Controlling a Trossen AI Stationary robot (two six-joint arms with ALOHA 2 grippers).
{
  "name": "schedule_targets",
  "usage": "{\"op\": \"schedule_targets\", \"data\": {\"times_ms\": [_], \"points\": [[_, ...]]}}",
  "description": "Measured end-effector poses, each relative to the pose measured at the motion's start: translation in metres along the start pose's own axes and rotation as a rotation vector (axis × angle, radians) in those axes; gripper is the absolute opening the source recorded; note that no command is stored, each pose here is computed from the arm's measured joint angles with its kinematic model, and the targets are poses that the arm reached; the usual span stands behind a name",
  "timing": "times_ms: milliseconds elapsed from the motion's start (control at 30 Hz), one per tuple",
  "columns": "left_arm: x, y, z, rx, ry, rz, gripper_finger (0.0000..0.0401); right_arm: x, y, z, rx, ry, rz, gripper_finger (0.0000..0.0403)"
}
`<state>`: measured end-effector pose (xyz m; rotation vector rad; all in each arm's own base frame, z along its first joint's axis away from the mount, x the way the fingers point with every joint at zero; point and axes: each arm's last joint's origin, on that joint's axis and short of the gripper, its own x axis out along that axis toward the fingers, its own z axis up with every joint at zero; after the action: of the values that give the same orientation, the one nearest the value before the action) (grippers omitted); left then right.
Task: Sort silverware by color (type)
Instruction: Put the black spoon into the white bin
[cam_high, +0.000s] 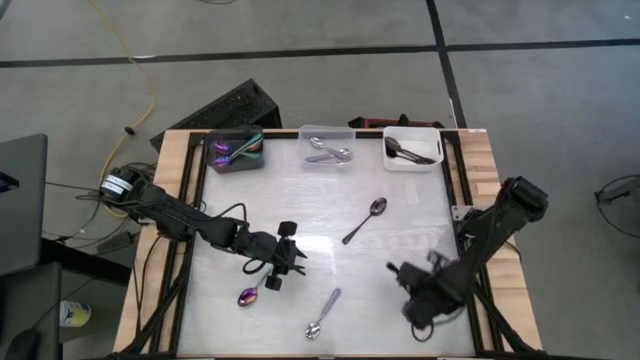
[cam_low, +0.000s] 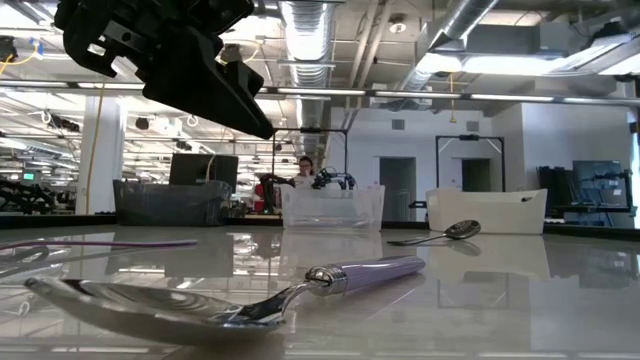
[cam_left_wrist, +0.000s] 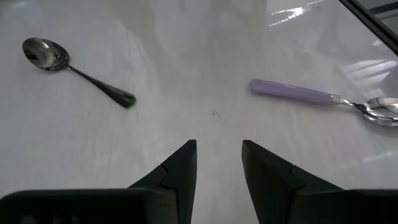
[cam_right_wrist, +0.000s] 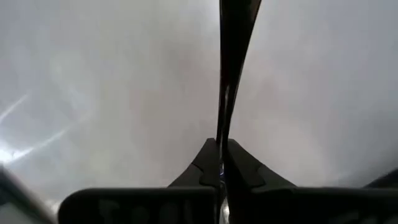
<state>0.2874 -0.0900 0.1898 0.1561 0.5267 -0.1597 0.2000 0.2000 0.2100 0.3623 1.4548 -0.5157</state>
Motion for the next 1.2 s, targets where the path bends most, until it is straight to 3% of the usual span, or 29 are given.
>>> {"op": "schedule_targets", "data": {"times_ms": [133, 267, 367, 500, 667, 833, 1000, 1200], "points": [[0.000, 0.000, 0.001, -0.010, -0.007, 0.000, 0.0114, -0.030, -0.027, 0.034, -0.125, -0.233, -0.181, 0.0024], [0.000, 0.000, 0.001, -0.031, -0.007, 0.000, 0.0114, -0.045, -0.063, 0.079, -0.227, -0.355, -0.374, 0.0024], [0.000, -0.001, 0.000, -0.045, 0.004, -0.003, 0.0114, -0.049, -0.097, 0.115, -0.305, -0.320, -0.477, 0.0024], [0.000, -0.001, -0.001, -0.062, 0.012, -0.003, 0.0114, -0.047, -0.155, 0.159, -0.320, -0.205, -0.567, 0.0024], [0.000, -0.001, -0.003, -0.042, 0.033, -0.003, 0.0114, -0.039, -0.223, 0.198, -0.342, -0.085, -0.609, 0.0024], [0.000, 0.004, -0.004, 0.000, 0.037, 0.008, 0.0114, -0.021, -0.279, 0.218, -0.376, 0.052, -0.581, 0.0024], [0.001, 0.012, -0.004, 0.031, 0.043, 0.030, 0.0114, 0.002, -0.321, 0.230, -0.329, 0.130, -0.523, 0.0024], [0.002, 0.023, -0.009, 0.029, 0.088, 0.057, 0.0114, 0.027, -0.346, 0.235, -0.293, 0.226, -0.496, 0.0028]]}}
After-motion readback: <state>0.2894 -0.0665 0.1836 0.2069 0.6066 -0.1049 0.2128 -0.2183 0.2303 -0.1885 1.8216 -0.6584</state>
